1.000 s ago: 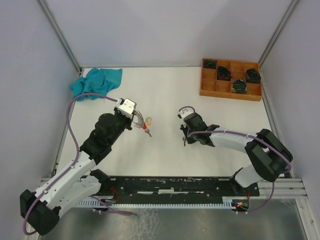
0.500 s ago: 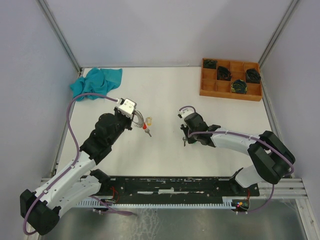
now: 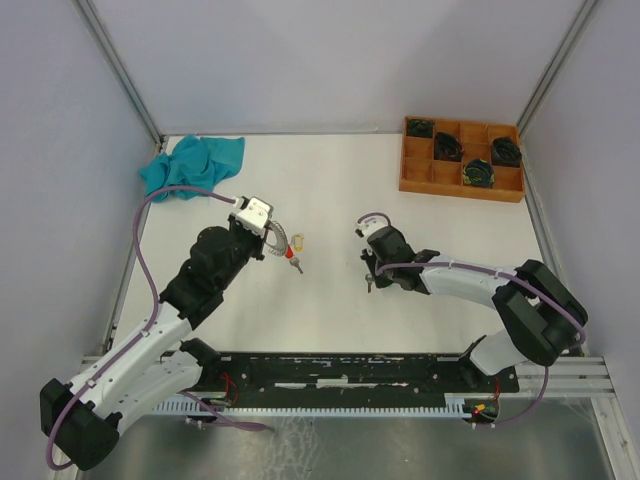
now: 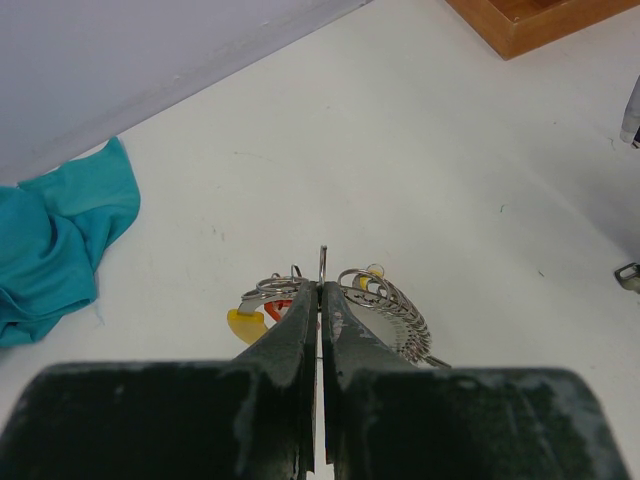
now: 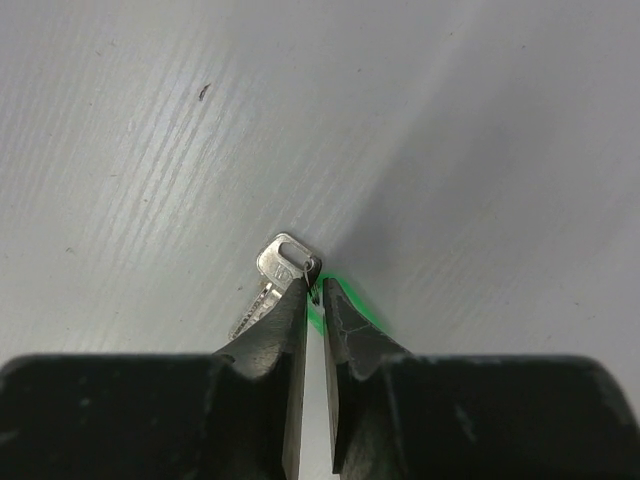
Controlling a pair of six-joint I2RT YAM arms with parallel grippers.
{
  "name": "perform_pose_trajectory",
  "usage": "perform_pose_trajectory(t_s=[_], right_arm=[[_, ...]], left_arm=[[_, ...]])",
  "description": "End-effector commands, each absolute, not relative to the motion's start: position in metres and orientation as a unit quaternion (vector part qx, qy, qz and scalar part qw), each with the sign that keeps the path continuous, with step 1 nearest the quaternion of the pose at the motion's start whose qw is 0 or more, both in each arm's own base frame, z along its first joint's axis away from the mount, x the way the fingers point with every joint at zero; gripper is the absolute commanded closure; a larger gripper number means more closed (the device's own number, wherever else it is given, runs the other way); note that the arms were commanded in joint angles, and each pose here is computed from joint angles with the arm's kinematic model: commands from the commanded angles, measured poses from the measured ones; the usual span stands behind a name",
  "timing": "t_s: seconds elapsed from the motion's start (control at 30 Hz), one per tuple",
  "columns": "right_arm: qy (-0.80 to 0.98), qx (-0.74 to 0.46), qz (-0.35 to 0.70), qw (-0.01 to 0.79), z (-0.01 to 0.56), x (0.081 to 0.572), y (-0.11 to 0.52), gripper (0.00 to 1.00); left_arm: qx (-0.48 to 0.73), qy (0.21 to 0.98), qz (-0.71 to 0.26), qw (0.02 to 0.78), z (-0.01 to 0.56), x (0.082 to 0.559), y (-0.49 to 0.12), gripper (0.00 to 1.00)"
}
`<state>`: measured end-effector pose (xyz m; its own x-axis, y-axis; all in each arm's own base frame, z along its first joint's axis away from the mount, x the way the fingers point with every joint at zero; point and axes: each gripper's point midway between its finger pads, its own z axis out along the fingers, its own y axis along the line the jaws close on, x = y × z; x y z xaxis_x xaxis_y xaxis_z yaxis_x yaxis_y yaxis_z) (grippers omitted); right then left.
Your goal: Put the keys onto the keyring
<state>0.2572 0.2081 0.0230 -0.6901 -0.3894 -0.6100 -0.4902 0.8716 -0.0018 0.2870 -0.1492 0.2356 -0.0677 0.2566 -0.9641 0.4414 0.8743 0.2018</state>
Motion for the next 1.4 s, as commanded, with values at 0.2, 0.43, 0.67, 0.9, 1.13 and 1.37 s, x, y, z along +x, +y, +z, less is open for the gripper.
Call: perform_pose_trajectory(t_s=[0.2,0.43,0.67,0.9,1.13,1.37], right_arm=[[0.913,-0.243,0.08,0.319,0.02,0.26,0.211,0.83],[0.912,-0.243,0.078,0.322,0.023,0.26,0.209,0.87],[0.908,-0.247,0.082,0.33,0.035,0.26,0.21,0.96],[0.888,-0.282,0.103,0.348,0.072,0.259,0.217,0.99],[0.856,-0.332,0.133,0.373,0.117,0.253,0.224,0.99],[0.827,-0.359,0.179,0.393,0.154,0.242,0.235,0.99]], left_arm=[[0.224,0.702,-0.09,0.67,0.259,0.291,-0.154,0.97],[0.224,0.702,-0.09,0.67,0.259,0.291,-0.154,0.97],[0.228,0.7,-0.095,0.67,0.259,0.29,-0.156,0.97],[0.254,0.683,-0.119,0.674,0.262,0.284,-0.167,0.97],[0.308,0.656,-0.166,0.668,0.265,0.27,-0.189,0.97],[0.362,0.631,-0.216,0.651,0.266,0.257,-0.212,0.97]])
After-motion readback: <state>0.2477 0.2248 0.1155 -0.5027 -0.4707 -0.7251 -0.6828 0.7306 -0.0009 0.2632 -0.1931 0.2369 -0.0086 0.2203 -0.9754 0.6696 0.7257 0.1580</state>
